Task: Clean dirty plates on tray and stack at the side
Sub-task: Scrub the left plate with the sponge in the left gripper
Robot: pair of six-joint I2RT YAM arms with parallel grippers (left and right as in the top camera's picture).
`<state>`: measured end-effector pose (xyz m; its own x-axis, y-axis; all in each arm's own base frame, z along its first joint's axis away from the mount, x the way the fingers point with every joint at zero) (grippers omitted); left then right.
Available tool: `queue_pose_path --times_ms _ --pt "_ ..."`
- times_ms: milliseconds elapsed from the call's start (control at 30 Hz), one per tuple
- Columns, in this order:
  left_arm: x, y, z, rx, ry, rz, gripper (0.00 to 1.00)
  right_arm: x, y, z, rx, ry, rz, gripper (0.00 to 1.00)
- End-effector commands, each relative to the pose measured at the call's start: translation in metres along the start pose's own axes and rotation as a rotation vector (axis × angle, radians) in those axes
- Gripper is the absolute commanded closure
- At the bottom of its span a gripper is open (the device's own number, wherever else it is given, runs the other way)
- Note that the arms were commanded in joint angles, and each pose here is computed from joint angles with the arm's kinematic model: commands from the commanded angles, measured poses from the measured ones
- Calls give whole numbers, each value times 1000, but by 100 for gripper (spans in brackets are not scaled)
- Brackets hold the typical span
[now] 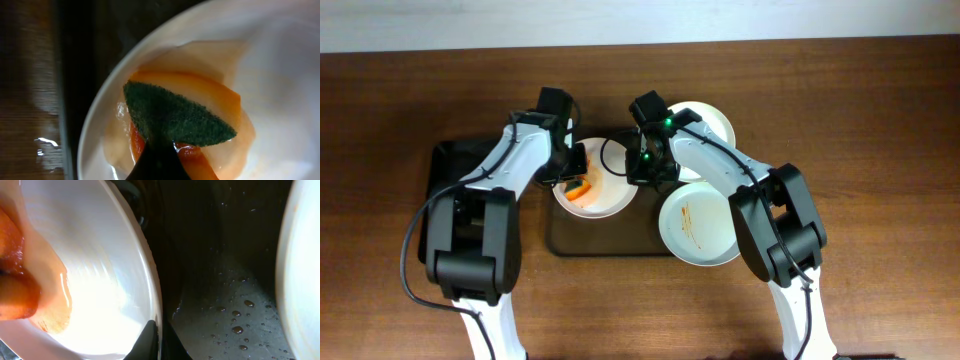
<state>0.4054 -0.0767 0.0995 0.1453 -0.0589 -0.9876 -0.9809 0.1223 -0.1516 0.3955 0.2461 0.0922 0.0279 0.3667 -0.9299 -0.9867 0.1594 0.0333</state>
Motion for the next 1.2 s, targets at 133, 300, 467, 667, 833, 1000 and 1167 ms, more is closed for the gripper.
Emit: queue_pose_path --times_ms 133,300,467,667,833,1000,1167 --pt "2 22 -33 172 213 170 100 10 4 -7 2 29 31 96" --pt "-2 17 -43 220 389 121 100 10 4 -7 1 29 31 96" --pt "5 -1 -12 68 45 32 100 10 4 -7 1 29 31 96" --pt "-1 -9 24 -99 -411 -55 100 10 3 -8 1 35 26 96" --pt "3 13 6 -19 -193 115 100 10 3 -8 1 35 26 96" --pt "-3 27 -37 161 357 197 100 10 3 -8 1 34 26 96" --pt "-1 10 -40 153 383 86 100 10 3 -8 1 35 27 96"
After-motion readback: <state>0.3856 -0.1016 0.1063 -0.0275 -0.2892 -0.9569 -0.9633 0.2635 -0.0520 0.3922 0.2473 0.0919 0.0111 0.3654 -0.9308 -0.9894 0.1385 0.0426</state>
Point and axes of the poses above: each gripper's point midway between its finger pads, its own x axis out along the fingers, its own z axis along the line the jaws close on, y = z × x, the point moved 9 cm from there along -x, back along the fingers, and after that the axes turned 13 degrees about x, right-handed, at the moved point
